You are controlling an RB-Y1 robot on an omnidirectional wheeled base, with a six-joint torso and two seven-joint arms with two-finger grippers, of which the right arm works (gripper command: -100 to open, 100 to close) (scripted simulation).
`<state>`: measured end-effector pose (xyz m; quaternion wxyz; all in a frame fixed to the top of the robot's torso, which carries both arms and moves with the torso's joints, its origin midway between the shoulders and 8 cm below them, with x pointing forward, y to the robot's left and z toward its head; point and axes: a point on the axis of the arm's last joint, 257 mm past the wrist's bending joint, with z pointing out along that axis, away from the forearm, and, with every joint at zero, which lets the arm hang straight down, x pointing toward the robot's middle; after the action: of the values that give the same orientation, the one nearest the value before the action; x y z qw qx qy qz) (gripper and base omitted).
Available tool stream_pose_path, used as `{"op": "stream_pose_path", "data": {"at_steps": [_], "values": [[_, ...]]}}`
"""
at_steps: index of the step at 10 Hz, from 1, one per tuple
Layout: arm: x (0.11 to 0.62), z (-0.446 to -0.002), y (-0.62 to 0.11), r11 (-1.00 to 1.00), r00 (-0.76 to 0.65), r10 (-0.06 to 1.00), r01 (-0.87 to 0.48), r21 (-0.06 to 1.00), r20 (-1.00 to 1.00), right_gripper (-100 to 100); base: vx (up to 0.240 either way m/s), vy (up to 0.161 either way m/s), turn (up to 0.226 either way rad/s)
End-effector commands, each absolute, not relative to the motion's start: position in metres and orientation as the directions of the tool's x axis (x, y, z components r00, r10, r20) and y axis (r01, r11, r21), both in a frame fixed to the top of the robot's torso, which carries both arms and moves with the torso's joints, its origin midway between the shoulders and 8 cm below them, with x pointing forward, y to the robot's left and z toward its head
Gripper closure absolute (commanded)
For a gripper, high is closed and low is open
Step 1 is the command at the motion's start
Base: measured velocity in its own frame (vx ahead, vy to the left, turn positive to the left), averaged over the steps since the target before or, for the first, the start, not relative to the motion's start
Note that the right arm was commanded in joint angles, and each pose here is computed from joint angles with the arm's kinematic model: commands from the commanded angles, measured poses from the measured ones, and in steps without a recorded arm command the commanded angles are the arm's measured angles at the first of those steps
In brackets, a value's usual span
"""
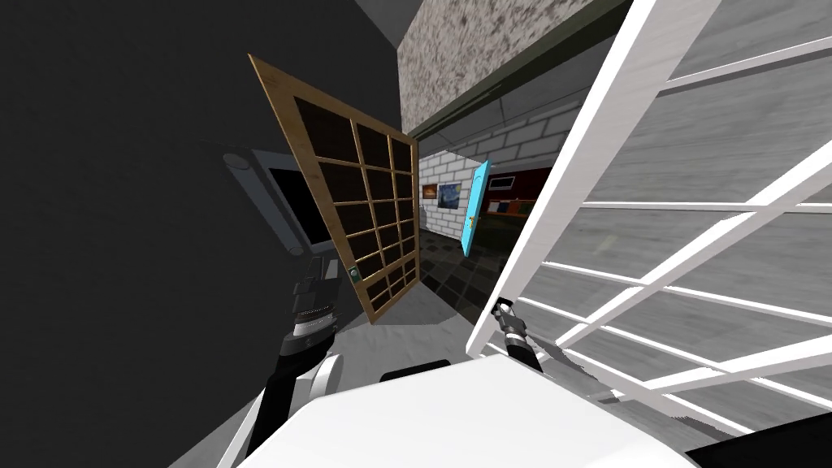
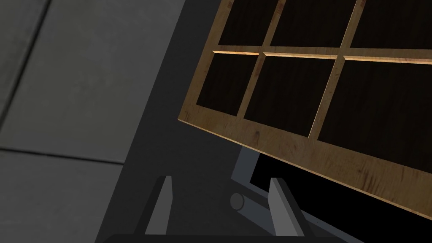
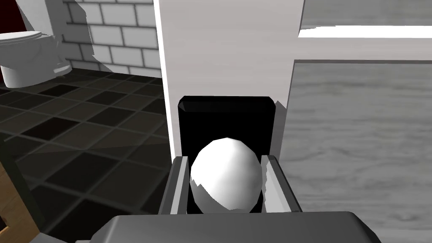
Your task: Pull the door open
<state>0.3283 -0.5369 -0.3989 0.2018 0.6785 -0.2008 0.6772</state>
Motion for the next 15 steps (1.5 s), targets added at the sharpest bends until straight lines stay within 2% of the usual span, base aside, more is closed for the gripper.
{"op": "stream_pose_path", "data": {"at_steps": [1,15], "values": [[0.331,-0.399,-0.53,-0.852,0.002,0.0,-0.523,0.001,1.0,100,-0.21,0.057,0.045],[0.334,-0.401,-0.476,-0.946,0.007,0.0,-0.325,0.002,1.0,100,-0.205,0.015,0.054]]}}
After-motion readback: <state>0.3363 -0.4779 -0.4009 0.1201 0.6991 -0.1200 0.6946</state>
